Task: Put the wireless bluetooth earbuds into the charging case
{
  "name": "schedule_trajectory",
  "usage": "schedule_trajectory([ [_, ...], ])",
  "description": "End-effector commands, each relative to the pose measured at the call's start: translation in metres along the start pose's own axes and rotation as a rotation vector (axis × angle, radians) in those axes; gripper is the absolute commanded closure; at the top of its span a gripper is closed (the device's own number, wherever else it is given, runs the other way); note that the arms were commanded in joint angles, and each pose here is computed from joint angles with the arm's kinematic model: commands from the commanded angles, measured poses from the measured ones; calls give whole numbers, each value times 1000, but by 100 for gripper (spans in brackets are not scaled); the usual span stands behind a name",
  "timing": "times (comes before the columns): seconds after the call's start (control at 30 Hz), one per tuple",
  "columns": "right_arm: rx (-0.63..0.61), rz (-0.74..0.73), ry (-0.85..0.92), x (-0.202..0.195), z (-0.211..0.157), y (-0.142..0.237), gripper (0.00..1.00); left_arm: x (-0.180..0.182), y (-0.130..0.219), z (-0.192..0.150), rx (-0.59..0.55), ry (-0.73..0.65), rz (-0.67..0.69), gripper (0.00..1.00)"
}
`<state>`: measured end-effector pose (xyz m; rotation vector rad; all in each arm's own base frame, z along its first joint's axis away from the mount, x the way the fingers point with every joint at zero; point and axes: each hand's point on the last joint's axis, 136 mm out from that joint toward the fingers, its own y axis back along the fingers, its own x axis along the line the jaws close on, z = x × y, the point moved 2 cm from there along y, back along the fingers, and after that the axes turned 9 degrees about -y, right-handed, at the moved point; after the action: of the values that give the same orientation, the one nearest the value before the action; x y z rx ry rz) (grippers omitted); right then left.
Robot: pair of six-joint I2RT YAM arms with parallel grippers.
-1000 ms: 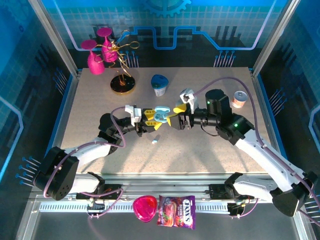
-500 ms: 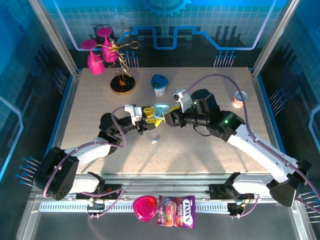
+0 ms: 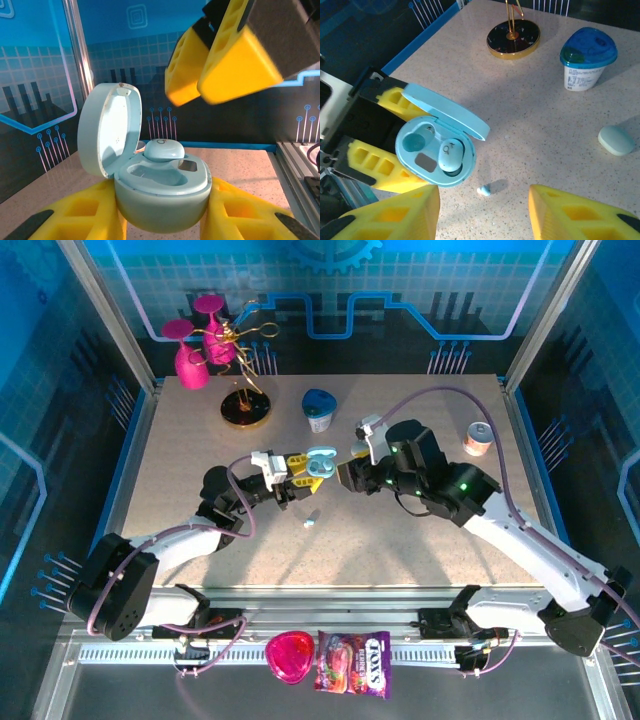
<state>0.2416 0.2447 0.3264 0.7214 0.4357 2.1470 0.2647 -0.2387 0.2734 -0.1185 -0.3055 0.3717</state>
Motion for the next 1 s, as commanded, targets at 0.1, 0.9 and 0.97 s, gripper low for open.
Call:
schedule_trajectory([
  [0.1,9,-51,42,11,6,0,62,0,2,-9,28,-75,21,68],
  [0.9,100,-33,55,20,-1,-31,78,-5,1,5,-34,-67,-15,67],
  [0.97,75,-28,48,21,3,-24,75,-4,2,2,-21,-73,-7,67],
])
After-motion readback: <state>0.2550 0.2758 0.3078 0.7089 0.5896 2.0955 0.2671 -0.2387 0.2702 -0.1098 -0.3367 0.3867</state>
